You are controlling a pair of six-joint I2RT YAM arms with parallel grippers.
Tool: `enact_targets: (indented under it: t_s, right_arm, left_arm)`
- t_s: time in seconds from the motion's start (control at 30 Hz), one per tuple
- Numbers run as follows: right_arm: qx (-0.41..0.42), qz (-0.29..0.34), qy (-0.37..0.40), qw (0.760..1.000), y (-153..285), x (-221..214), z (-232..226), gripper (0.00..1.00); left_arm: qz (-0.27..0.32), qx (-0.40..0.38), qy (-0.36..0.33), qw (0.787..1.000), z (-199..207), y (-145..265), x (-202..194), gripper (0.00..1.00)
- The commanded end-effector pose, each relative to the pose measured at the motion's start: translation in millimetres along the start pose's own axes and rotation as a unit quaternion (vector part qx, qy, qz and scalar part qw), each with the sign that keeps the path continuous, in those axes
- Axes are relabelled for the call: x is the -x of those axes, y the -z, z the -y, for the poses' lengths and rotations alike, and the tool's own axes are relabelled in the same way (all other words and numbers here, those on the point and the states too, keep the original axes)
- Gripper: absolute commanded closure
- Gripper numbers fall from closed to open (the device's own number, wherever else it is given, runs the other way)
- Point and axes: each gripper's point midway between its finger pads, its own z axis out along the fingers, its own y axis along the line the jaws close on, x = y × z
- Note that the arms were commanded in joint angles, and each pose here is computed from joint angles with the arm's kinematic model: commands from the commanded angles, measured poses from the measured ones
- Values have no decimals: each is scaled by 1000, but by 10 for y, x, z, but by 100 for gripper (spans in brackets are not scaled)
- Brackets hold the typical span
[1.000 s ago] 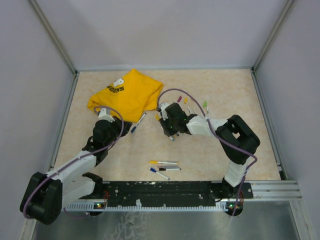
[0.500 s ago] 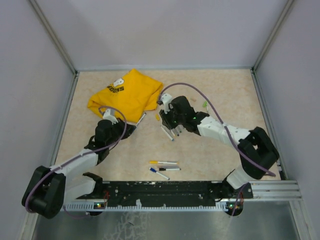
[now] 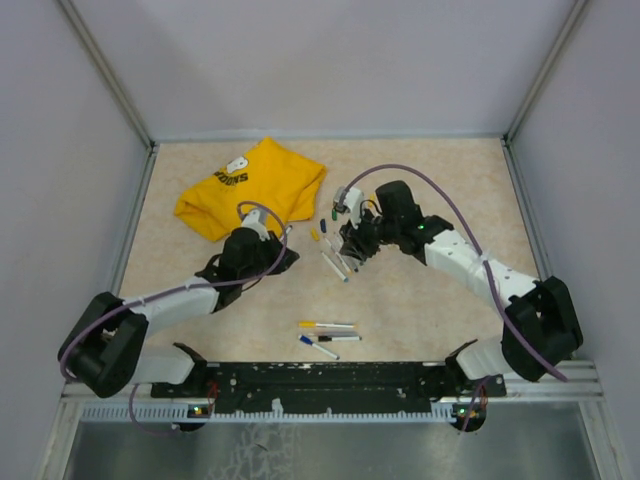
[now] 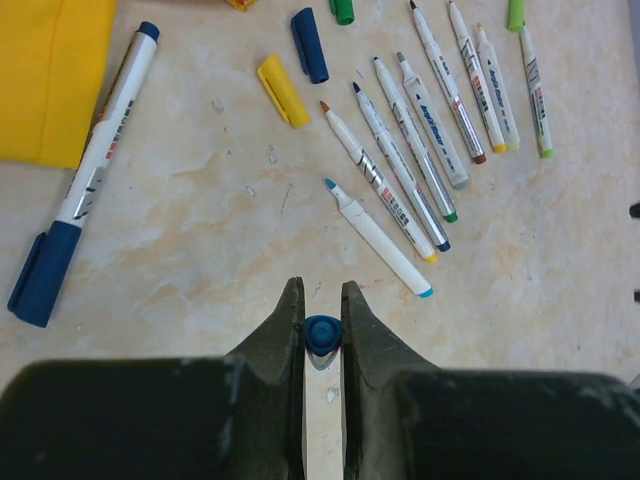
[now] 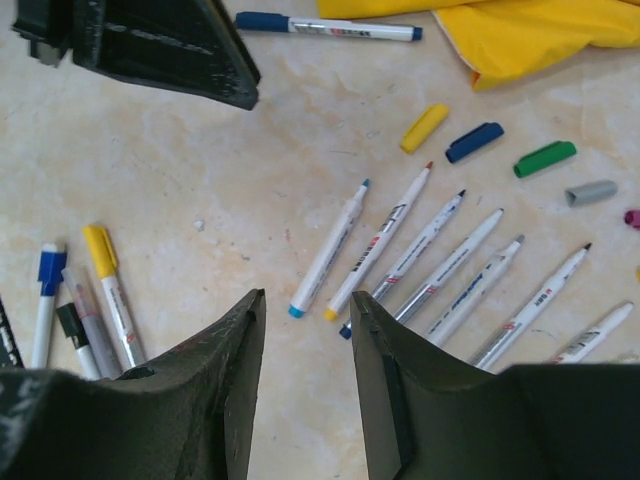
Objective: Open the pen caps
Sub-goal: Place the pen cap at the center of the board.
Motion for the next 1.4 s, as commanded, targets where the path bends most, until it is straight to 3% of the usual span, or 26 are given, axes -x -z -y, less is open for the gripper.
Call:
enact_targets:
  t_s: [0.0,0.97,1.17,1.3,1.37]
  right_arm:
    - [42,35,50,997,144,264,-151,60]
    - [39,32,44,998,139,209,-91,60]
    - [40,33,42,998,140,201,-87,60]
    - [41,33,41,998,137,198,-85,60]
    - [41,34,41,998,141,204,-87,60]
  left_arm:
    - [4,32,-33,999,20,-116,52,100]
    - [-78,155,-65,983,-181,-1091,7,97]
    - [-83,172,-66,979,-257,-1097,-13,92]
    - [-78,176,-62,979,-267,-1071,0,80]
    - [-78,180,-63,979,-285,-1065,-6,78]
